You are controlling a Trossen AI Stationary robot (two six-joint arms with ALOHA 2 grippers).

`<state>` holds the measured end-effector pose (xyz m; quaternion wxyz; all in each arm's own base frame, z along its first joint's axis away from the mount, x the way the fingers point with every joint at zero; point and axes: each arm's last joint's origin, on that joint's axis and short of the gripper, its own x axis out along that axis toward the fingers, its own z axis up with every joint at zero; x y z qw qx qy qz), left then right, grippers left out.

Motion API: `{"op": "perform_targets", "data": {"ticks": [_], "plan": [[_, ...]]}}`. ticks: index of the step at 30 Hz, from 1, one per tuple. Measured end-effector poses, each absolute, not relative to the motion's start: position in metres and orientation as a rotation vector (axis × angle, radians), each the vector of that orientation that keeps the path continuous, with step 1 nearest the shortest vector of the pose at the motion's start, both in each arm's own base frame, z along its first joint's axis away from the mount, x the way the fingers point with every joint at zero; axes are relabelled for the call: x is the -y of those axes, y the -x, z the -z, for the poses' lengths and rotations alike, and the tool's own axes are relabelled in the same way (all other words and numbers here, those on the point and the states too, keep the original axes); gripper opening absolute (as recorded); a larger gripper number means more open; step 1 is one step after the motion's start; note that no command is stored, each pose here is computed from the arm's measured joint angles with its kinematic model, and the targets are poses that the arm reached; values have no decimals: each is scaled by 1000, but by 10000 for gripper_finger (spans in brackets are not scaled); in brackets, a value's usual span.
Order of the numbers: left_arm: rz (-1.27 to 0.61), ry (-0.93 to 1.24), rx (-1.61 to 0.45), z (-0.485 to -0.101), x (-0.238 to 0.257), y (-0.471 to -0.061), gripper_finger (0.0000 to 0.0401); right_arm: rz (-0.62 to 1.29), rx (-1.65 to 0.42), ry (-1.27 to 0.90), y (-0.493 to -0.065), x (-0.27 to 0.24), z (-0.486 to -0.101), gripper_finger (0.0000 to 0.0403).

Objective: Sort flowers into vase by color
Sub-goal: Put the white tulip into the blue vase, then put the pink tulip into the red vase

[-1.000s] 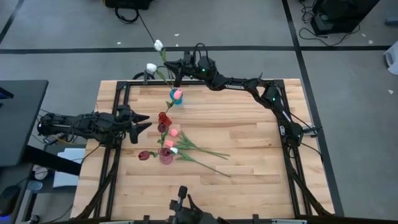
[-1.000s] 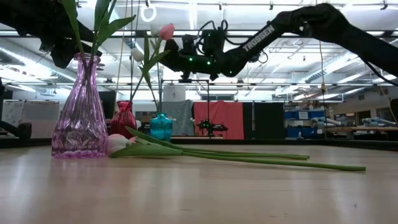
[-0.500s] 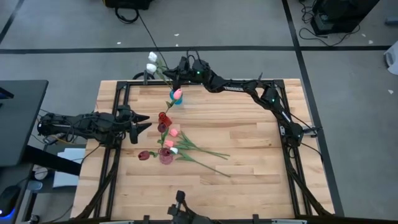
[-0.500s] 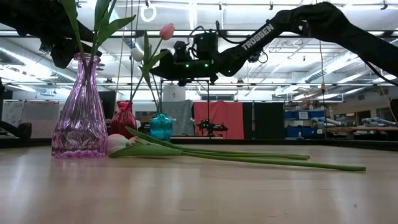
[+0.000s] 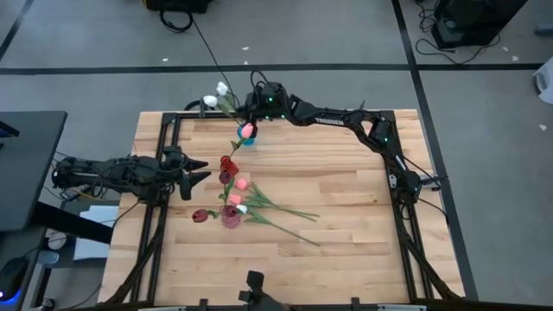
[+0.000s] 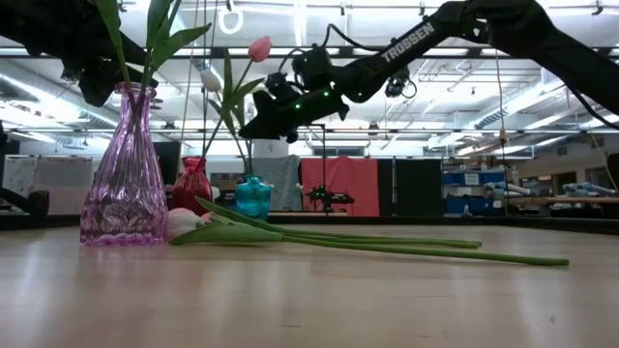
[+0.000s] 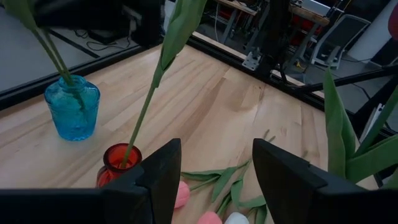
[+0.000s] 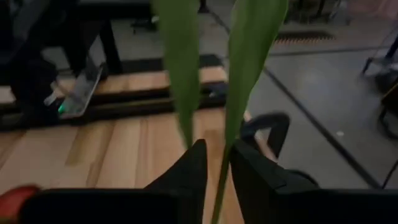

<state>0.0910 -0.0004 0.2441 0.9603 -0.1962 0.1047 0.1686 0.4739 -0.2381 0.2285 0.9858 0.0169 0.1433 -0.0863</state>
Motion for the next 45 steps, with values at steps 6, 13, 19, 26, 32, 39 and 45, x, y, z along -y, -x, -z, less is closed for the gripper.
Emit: {"op": "perform_targets", "data": {"ticks": [6,13,19,26,32,39,45], "plan": [[-342,397,-215,-244,0,-91,204,129,-448,14,-465,229,-230,135],[-341,399,-215,-244,0,-91,204,172,-683,-26,-439,218,-248,213],[-351,404,-240,-241,0,-90,204,155,-1018,-165,-421,160,-247,221],[-360,405,-231,-242,0,-90,204,35,-1215,-35,-430,41,-205,202],[-360,405,-232,-242,0,-90,204,108,-1184,92,-431,-29,-192,192],[-358,385,-236,-242,0,-90,204,168,-1180,107,-425,-60,-180,177],[-357,380,-238,-242,0,-90,204,138,-1204,14,-421,-57,-166,157]]}}
